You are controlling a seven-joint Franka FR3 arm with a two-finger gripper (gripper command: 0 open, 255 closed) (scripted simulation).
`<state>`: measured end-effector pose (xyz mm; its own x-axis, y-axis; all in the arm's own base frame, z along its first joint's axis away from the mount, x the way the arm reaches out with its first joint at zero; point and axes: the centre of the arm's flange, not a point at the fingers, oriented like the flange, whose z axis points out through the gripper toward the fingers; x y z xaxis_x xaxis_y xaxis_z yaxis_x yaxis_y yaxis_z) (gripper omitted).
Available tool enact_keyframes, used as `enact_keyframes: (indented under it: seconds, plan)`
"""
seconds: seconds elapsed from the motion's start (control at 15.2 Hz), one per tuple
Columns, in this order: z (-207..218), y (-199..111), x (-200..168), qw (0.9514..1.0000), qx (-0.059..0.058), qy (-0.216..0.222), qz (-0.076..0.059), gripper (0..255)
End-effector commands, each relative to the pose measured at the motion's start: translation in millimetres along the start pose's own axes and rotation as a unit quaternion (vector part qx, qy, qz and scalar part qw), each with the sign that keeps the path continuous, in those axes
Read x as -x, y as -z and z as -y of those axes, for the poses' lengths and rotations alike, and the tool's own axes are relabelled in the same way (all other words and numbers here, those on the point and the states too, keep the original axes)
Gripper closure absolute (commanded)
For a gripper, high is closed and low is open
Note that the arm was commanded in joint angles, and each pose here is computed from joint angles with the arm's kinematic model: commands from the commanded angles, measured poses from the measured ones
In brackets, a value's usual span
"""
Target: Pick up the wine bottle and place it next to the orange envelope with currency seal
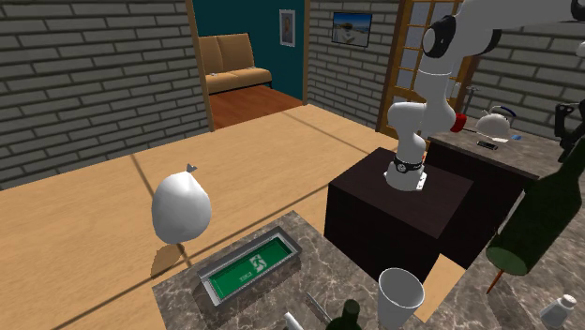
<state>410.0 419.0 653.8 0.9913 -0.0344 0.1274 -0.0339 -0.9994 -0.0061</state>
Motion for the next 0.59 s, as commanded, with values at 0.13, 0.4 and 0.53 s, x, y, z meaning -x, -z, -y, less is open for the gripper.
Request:
enact_keyframes:
  seconds: [0.13,0.4,0.53]
  plan:
    - [9,-17,4,1.0000,0.000,-0.001,0.000,255]
    - [9,-38,7,1.0000,0.000,-0.001,0.000,255]
    - [8,-49,8,1.0000,0.000,-0.001,0.000,255]
